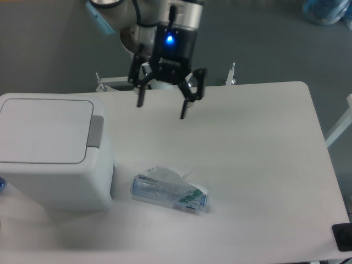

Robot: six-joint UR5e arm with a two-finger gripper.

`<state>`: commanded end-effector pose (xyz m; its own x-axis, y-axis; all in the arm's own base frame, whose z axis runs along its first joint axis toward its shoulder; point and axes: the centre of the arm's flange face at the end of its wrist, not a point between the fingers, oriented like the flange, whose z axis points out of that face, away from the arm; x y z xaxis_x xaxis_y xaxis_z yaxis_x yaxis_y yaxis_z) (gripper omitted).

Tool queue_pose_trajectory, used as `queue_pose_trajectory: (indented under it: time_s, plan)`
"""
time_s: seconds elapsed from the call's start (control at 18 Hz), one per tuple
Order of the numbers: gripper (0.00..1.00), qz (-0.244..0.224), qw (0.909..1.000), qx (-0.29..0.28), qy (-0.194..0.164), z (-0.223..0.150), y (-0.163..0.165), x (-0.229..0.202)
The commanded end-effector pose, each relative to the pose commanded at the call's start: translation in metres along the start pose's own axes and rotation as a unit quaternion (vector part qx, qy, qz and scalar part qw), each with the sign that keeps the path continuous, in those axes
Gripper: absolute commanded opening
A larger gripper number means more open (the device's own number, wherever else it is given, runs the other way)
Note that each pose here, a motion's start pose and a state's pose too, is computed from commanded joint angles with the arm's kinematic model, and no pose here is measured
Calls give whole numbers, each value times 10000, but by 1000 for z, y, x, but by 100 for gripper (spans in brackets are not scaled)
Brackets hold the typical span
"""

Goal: Open the trash can
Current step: 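Move the gripper toward the white trash can's lid edge, then lower the gripper finger onto the lid's raised edge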

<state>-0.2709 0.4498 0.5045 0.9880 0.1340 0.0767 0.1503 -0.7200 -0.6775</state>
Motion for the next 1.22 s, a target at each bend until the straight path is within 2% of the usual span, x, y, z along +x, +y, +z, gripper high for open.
queue_pose_trajectory:
  time_s: [0.28,0.61,1.22]
  plan:
    - [100,-422,9989,-100,186,20,-4,11]
    - [100,-678,9970,-197,332,39,-8,22]
    - [100,-684,9964,-283,421,54,-6,27]
